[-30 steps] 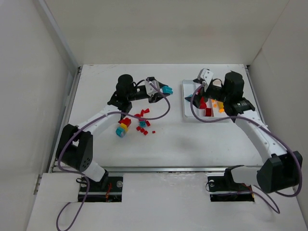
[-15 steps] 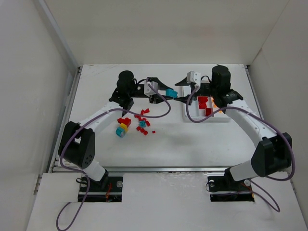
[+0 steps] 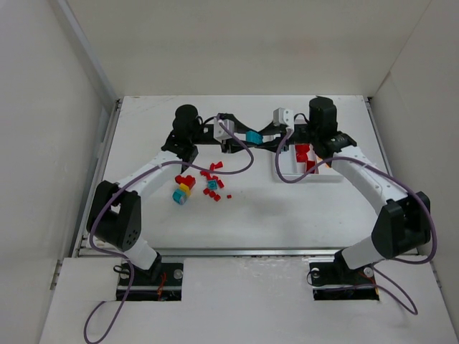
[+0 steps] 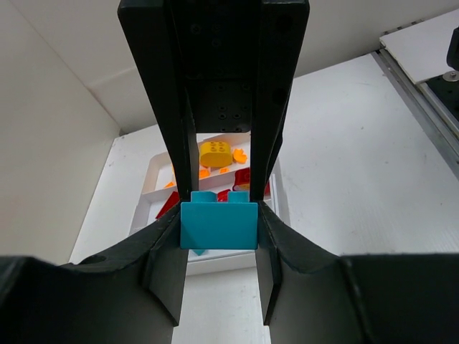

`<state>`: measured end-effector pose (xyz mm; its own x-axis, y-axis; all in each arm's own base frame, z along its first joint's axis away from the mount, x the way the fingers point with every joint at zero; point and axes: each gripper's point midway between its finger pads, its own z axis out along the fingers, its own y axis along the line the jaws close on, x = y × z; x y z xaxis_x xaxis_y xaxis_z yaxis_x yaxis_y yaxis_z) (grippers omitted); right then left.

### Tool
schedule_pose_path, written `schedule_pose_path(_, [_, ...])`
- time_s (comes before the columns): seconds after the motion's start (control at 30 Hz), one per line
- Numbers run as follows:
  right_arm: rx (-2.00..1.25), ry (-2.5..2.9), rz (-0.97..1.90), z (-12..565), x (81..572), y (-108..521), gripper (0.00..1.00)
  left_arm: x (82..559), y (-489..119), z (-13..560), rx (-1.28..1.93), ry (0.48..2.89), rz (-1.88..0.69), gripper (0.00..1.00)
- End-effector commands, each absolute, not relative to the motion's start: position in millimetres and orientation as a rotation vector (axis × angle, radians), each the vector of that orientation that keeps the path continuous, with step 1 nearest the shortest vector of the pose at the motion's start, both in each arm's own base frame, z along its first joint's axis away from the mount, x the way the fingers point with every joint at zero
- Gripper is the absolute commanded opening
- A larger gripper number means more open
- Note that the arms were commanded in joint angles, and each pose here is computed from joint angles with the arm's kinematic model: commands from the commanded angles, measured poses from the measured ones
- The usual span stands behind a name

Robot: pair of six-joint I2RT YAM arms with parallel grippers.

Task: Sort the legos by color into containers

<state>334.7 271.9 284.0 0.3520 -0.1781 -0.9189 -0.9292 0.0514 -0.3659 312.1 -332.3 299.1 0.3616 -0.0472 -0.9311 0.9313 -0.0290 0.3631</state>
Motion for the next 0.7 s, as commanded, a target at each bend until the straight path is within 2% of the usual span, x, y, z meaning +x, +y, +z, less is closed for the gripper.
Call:
schedule_pose_path(0.0, [-1.416,1.061,0.760,299,340,275,0.00,305,-333,321,1.374,0.793,-0.959,0.00])
schedule_pose_path(0.07, [-1.413,1.077,0.755,295,341,274,0.00,307,-333,321,1.366,0.800,-0.951,0.00])
schedule_pose_path(0.1, [-1.405,1.091,0.737,294,345,273,0.00,308,-332,321,1.356,0.810,-0.942,0.07])
schedule_pose_path(0.13, [-1.400,1.099,0.723,294,344,271,0.00,309,-332,318,1.349,0.825,-0.939,0.38])
schedule_pose_path(0.2, [-1.387,1.123,0.690,292,348,268,0.00,311,-330,318,1.335,0.837,-0.925,0.66])
schedule_pose_path(0.23, [-1.374,1.147,0.658,291,354,265,0.00,307,-333,313,1.340,0.843,-0.938,0.77])
schedule_pose_path(0.27, [-1.369,1.166,0.649,286,355,264,0.00,307,-332,317,1.333,0.841,-0.926,0.93])
schedule_pose_path(0.3, [-1.350,1.191,0.632,285,361,258,0.00,309,-331,312,1.323,0.862,-0.921,1.00])
schedule_pose_path(0.5, [-1.119,1.494,0.494,261,409,220,0.00,343,-322,295,1.139,1.066,-0.758,1.00])
schedule_pose_path(0.53, [-1.042,1.562,0.489,258,417,216,0.00,364,-311,295,1.047,1.135,-0.647,1.00])
schedule_pose_path(0.67, [-0.703,1.826,0.369,228,455,175,0.00,398,-281,277,0.879,1.281,-0.427,1.00])
